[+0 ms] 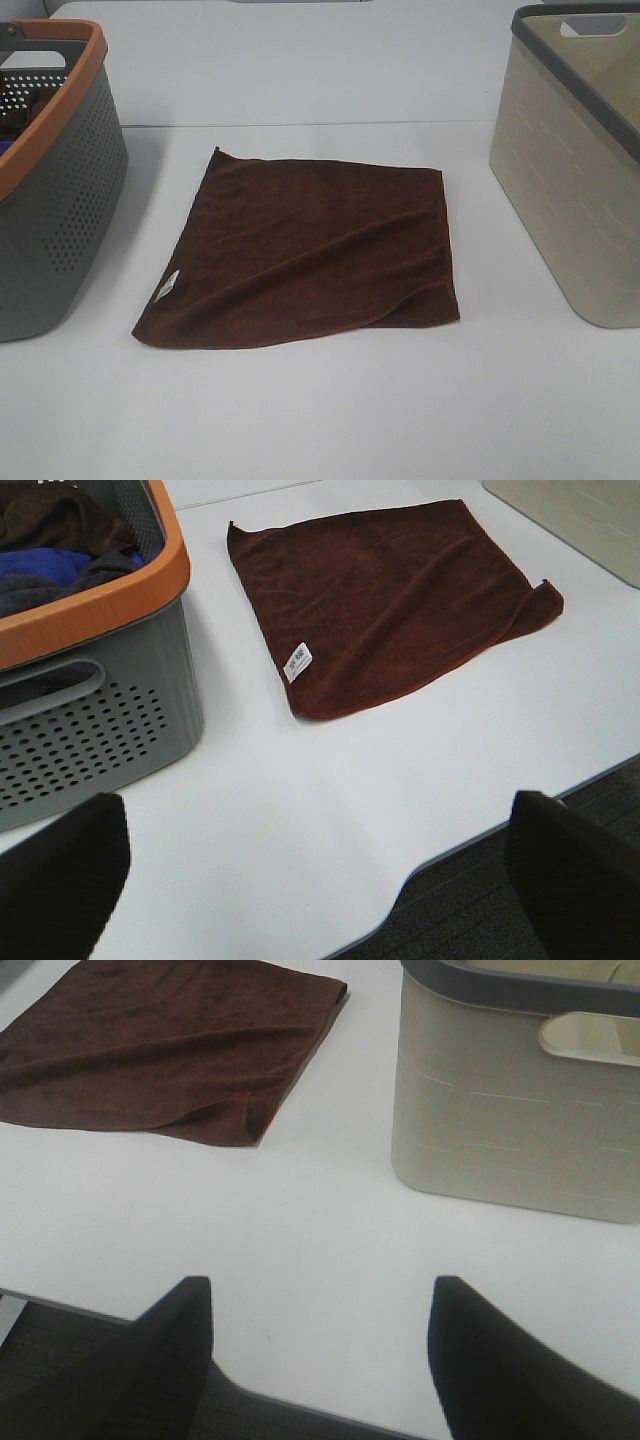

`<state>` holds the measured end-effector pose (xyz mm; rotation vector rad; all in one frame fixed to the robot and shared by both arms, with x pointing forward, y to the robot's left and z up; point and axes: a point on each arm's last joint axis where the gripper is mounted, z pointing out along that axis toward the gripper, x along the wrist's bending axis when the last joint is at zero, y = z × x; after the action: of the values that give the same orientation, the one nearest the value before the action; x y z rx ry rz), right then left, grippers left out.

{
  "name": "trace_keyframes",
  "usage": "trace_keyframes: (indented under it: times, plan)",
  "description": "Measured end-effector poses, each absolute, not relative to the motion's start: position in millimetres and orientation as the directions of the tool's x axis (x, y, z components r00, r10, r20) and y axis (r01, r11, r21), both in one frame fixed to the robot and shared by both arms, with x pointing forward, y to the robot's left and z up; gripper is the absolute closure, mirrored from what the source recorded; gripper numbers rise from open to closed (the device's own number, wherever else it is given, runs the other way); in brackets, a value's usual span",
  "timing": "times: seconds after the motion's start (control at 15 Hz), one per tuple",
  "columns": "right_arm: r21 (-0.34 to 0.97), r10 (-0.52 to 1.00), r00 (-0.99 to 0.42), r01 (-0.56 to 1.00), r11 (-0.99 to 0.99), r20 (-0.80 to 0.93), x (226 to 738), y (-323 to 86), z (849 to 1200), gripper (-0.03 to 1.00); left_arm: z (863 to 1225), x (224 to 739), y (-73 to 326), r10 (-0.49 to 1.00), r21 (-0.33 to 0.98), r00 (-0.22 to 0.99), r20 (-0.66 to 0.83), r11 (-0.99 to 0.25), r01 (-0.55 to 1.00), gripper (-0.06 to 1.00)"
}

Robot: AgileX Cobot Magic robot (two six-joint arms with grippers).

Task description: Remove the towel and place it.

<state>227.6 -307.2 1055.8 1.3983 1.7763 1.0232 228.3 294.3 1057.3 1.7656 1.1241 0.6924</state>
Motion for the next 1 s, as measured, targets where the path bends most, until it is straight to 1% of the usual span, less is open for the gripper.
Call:
trace_keyframes:
  times: [0.27, 1.0]
  plan:
    - [0.89, 0.974, -0.228, 0.444, 0.107, -0.003, 233.3, -304.1, 1052.7, 0.38, 1056.5, 230.0, 292.9, 0.896, 0.906, 0.445, 0.009, -0.196, 0.375, -0.02]
    - [0.89, 0.974, -0.228, 0.443, 0.107, -0.003, 233.4, -304.1, 1052.8, 0.38, 1056.6, 230.1, 292.7, 0.896, 0.907, 0.444, 0.012, -0.197, 0.372, -0.02]
